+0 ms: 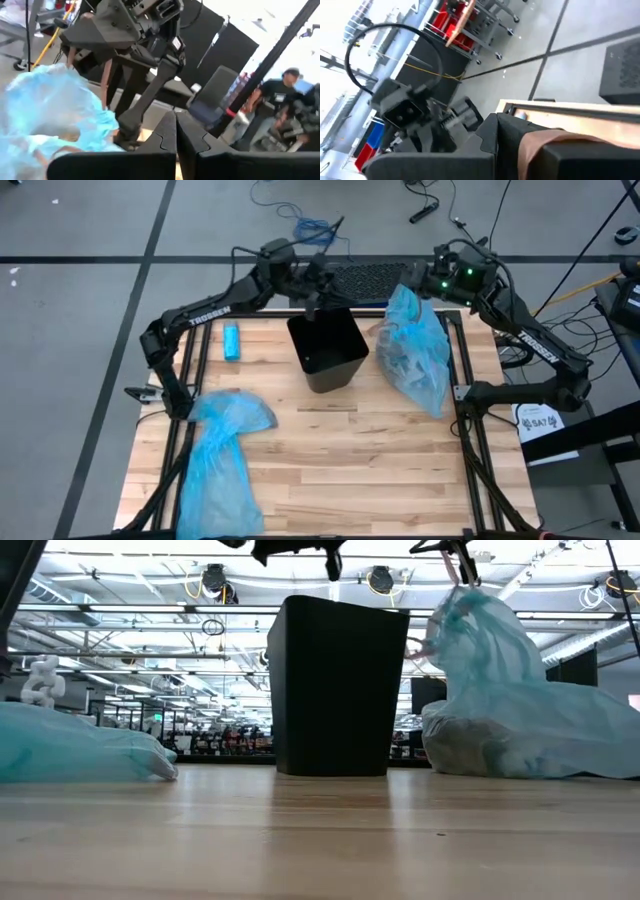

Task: Place trash/remove bag and relplace
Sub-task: Remove the blue trash bag from the black trash bin

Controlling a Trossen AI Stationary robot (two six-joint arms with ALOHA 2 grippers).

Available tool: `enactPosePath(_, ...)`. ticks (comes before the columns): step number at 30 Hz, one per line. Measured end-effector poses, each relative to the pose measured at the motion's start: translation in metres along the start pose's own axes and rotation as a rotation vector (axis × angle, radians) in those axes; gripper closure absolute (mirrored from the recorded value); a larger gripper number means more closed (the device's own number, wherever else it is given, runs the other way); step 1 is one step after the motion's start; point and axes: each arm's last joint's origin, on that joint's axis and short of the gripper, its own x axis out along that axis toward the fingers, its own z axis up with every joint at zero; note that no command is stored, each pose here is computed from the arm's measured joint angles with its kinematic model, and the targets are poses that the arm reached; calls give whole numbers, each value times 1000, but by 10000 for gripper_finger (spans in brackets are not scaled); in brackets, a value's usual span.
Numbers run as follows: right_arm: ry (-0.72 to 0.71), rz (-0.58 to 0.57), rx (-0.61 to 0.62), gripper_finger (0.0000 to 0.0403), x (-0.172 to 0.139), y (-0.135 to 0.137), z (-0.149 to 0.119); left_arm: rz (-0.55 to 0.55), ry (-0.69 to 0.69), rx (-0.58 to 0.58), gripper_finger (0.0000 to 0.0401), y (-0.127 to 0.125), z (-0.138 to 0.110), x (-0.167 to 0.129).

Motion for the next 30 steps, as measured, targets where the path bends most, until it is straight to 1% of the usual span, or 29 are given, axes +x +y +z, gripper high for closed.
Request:
enactPosePath(2,-3,2,-13,403,1,-1,1,3,-27,-25,401,2,-3,10)
enactPosePath(4,-6,-3,-53,403,2,-2,2,6,-39,-52,401,3,-7,17)
enactPosePath(6,-7,-3,-131,403,2,-2,2,8,-46,-63,401,4,-11,25)
enactPosePath(10,-2,-6,-325,403,2,-2,2,-3,-21,-82,401,6,-25,41)
enactPosePath(13,4,-8,-419,403,2,-2,1,-26,-38,-60,401,5,-31,54)
enactPosePath(16,9,-12,-493,403,2,-3,1,-36,-92,-19,401,0,-32,63)
enactPosePath(18,15,-17,-511,403,2,-3,1,-23,-124,-5,401,-2,-32,66)
enactPosePath(20,25,-25,-519,403,2,-4,0,20,-150,-9,401,-1,-33,68)
enactPosePath(22,36,-34,-534,403,2,-6,-1,54,-160,-16,398,3,-32,66)
enactPosePath(25,61,-62,-566,401,1,-9,-3,82,-170,-18,384,11,-29,59)
enactPosePath(27,69,-86,-565,393,2,-11,-4,100,-178,-17,370,17,-26,54)
enactPosePath(30,53,-120,-565,368,3,-12,-3,124,-188,-16,351,25,-23,46)
